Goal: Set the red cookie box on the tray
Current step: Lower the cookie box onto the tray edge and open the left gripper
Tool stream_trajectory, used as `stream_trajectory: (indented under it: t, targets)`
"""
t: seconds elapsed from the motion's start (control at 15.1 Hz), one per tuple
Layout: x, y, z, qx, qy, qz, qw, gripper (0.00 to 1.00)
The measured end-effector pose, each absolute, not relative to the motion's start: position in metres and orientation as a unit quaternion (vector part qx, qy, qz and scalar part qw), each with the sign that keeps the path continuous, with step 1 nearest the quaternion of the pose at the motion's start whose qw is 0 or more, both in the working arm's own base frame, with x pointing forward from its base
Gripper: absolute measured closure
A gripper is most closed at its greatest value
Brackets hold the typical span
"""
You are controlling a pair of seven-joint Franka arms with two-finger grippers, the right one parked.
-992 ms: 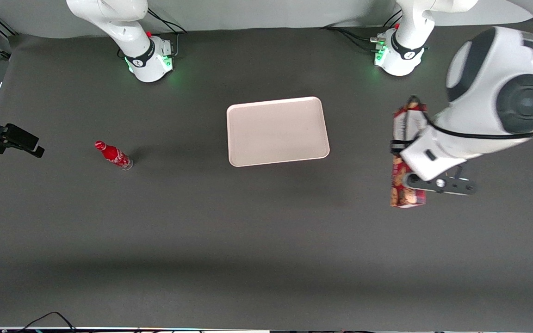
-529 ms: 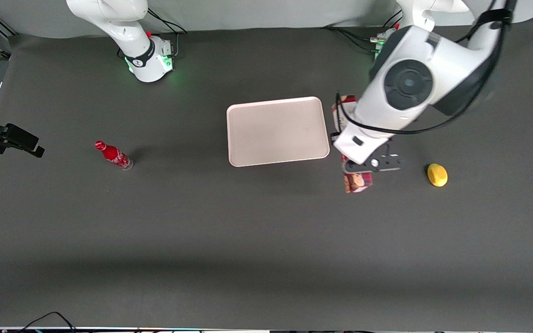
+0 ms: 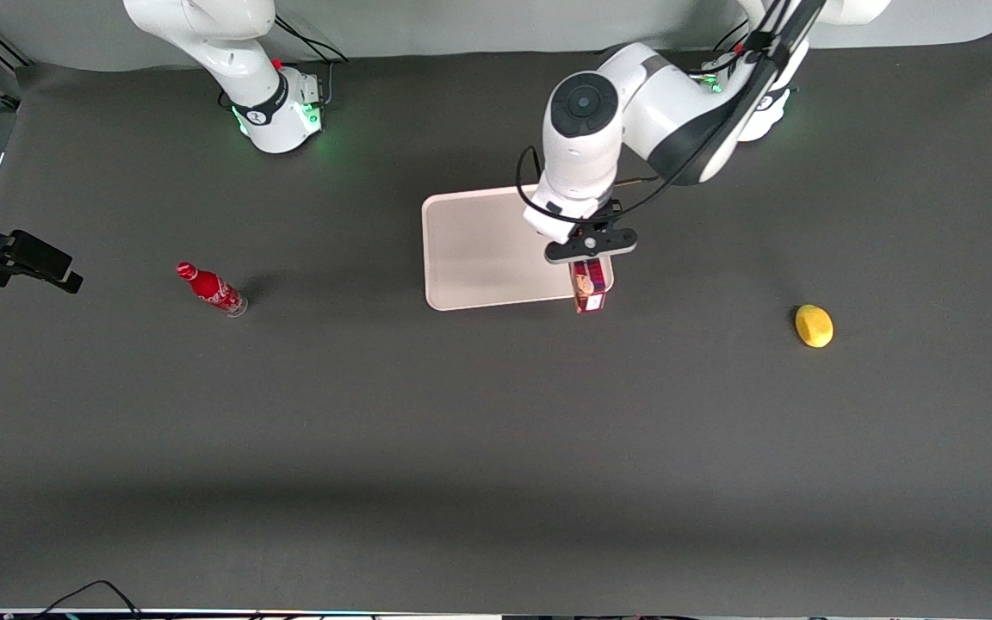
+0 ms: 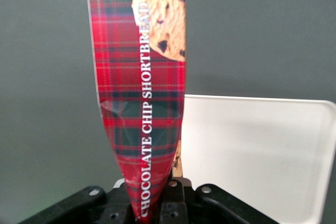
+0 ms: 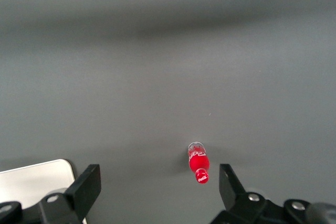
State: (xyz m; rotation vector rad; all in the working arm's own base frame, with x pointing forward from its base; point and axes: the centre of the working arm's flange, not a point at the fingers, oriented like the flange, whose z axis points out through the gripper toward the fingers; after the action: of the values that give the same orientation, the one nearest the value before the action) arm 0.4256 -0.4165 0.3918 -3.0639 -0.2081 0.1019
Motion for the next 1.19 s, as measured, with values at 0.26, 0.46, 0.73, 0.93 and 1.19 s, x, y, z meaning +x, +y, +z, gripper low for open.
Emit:
stream_trajectory:
  t: [0.26,0.46,0.73,0.93,1.19]
  targets:
    - [0.396,-0.413,0.332,-0.999,-0.038,0.009,0.035,0.87]
    - [0.374,-0.403,0.293,-0.998,-0.053,0.002,0.022,0.87]
    - [0.346,-0.401,0.269,-0.996,-0.085,-0.003,0.042,0.87]
    - [0.330,-0.403,0.257,-0.996,-0.075,-0.001,0.050,0.87]
    - [0.323,-0.403,0.234,-0.997,-0.063,0.009,0.048,0.87]
